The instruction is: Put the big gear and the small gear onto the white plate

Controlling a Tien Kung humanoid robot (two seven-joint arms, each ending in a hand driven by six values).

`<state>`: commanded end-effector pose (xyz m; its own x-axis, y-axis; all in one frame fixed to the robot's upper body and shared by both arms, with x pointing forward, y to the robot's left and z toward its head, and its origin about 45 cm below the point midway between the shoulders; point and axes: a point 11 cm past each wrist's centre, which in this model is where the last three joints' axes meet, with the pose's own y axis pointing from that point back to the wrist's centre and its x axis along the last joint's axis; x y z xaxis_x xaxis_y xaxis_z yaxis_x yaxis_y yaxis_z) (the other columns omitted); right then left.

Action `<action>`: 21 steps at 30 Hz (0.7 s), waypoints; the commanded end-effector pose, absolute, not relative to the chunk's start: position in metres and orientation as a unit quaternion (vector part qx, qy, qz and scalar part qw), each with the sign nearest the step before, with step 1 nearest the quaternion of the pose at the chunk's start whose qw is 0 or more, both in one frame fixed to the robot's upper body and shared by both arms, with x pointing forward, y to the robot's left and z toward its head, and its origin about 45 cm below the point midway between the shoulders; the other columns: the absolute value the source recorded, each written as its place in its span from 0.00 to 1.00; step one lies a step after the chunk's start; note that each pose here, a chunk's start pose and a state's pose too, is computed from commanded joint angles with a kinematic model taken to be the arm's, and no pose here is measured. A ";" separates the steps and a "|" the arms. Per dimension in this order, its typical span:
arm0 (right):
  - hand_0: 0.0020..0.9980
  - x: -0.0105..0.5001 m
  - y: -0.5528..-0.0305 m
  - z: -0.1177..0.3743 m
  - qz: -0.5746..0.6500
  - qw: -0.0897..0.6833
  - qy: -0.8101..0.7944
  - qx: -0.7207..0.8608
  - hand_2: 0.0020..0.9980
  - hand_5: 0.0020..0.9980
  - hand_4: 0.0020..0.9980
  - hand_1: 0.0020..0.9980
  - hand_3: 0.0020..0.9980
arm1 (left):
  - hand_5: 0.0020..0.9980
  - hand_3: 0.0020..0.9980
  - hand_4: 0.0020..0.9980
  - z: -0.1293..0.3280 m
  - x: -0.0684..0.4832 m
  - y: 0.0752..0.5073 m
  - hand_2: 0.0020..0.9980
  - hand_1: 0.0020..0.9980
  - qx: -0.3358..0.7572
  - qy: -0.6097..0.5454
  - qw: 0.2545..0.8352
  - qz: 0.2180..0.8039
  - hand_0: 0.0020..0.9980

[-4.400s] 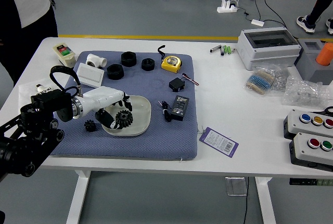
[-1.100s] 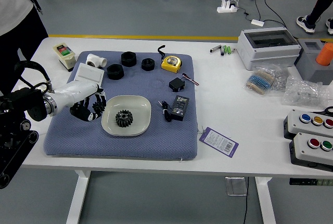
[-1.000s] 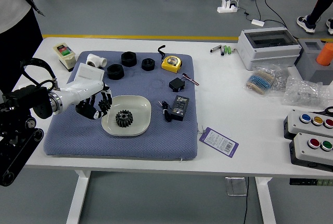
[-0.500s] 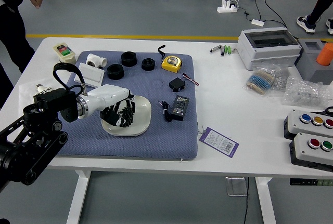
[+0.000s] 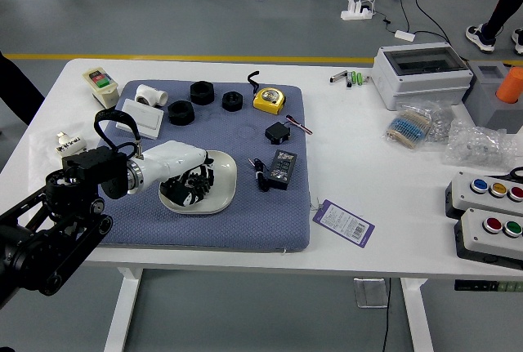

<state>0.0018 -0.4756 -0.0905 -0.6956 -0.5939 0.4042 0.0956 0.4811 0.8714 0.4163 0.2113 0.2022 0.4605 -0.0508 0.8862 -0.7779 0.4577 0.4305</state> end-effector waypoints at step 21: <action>0.67 0.008 -0.477 -0.090 -0.483 0.348 -0.787 0.159 0.74 0.68 0.80 0.68 0.57 | 0.00 0.51 0.56 0.210 0.426 0.225 0.40 0.32 0.464 -0.446 0.716 0.272 0.29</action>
<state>0.0081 -0.4770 -0.0896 -0.7070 -0.5871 0.3942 0.0857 0.4822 0.8718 0.4255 0.2250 0.2098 0.4548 -0.0249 0.8903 -0.8025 0.4221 0.4217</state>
